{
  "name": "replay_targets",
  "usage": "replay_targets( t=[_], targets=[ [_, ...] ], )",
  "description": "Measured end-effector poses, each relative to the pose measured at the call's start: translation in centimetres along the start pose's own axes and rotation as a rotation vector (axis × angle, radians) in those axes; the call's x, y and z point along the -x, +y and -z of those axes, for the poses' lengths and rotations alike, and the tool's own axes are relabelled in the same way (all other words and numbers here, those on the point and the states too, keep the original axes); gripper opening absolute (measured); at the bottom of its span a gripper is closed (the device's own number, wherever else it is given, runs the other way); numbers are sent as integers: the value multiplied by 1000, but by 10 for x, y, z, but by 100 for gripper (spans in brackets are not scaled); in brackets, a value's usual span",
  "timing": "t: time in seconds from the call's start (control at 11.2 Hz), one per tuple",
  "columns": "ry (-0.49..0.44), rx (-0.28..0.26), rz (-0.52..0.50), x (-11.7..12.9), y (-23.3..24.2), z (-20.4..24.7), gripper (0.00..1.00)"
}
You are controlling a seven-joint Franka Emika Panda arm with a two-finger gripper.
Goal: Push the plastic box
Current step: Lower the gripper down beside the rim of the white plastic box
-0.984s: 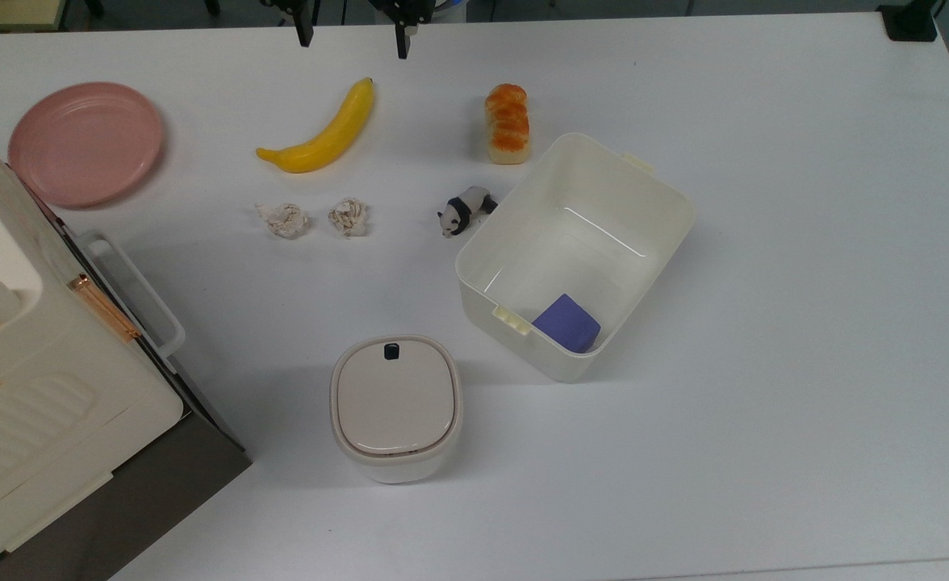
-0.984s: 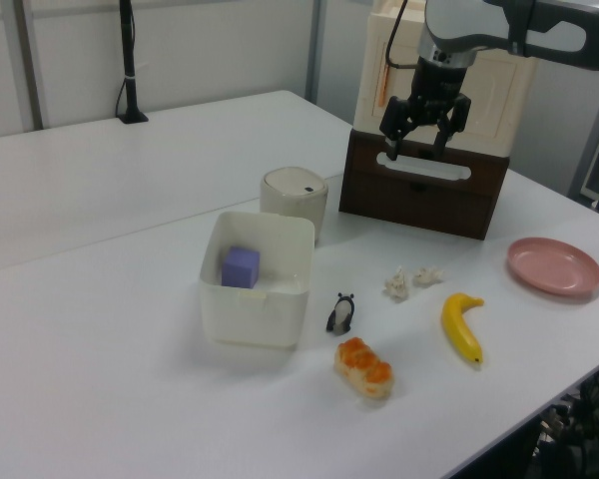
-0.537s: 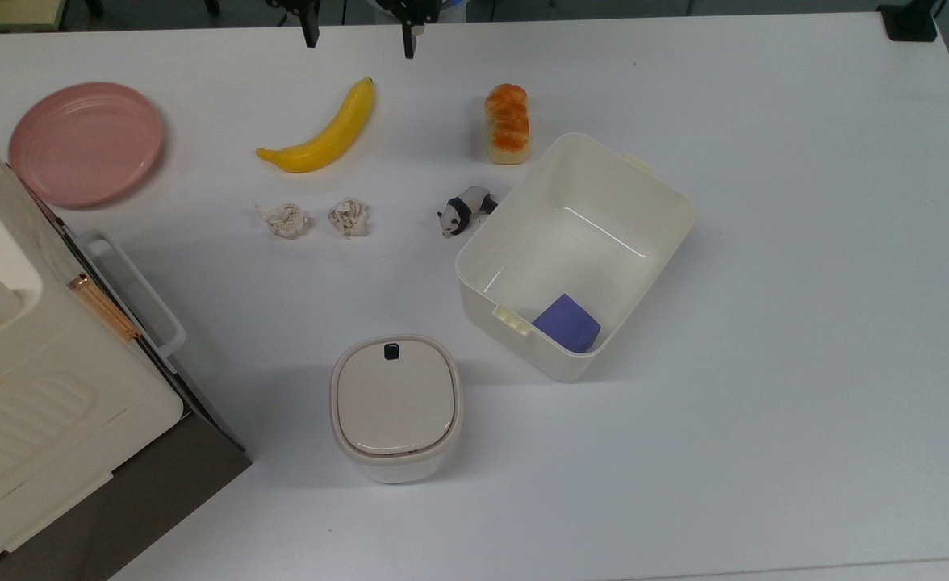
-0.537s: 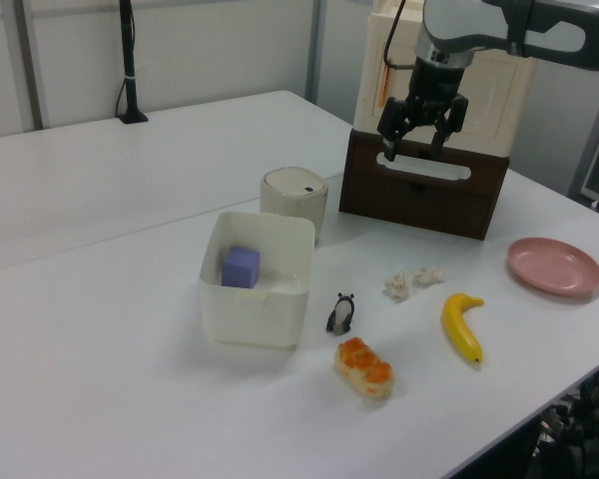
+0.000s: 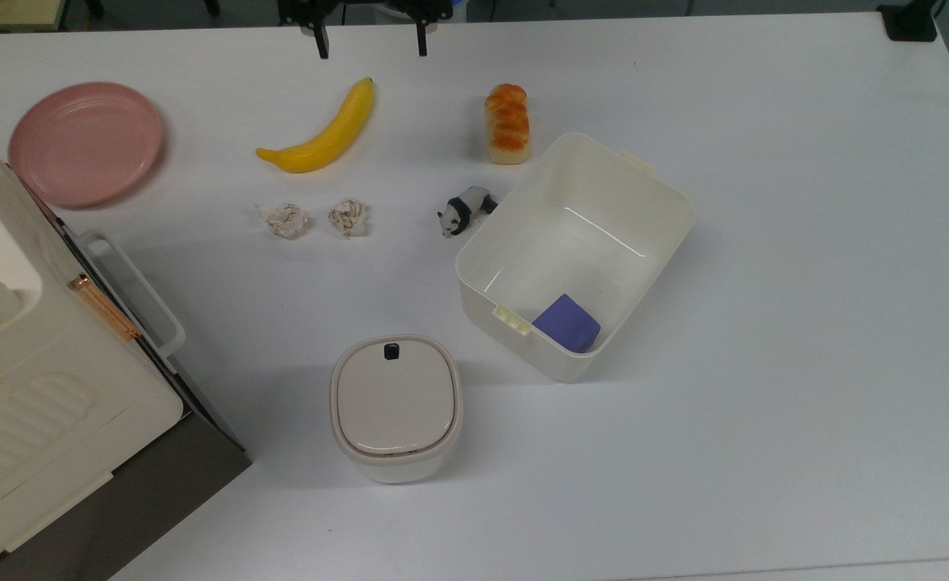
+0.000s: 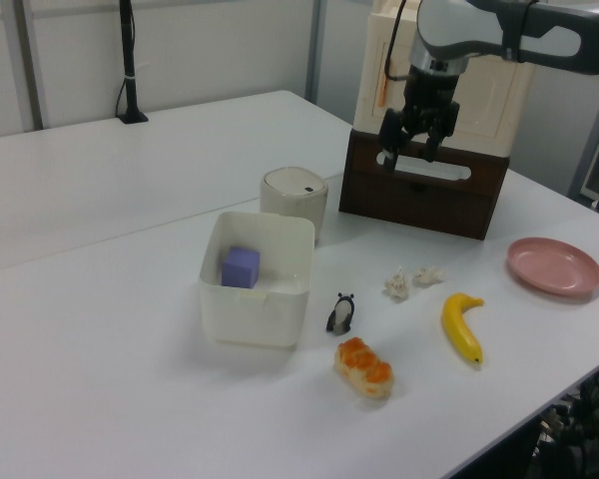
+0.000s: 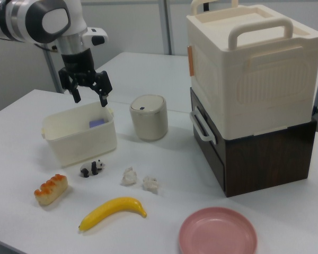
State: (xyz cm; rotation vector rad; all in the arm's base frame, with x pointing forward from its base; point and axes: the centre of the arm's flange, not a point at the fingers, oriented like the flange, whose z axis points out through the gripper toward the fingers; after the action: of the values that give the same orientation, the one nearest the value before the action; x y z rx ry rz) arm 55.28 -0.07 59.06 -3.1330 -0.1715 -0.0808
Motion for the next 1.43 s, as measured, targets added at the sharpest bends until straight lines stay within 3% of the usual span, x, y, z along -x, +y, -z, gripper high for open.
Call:
replay_targets(
  t=[0.27,0.45,0.54,0.8,1.43],
  targets=[
    [-84,-25,367,6,-5,-25,100],
    [-129,-43,529,2,-17,-50,100],
    [-172,-27,585,-3,-32,-69,100],
    [-282,-2,681,-20,-74,-134,100],
    [-303,84,746,-43,-73,-186,100]
  ],
)
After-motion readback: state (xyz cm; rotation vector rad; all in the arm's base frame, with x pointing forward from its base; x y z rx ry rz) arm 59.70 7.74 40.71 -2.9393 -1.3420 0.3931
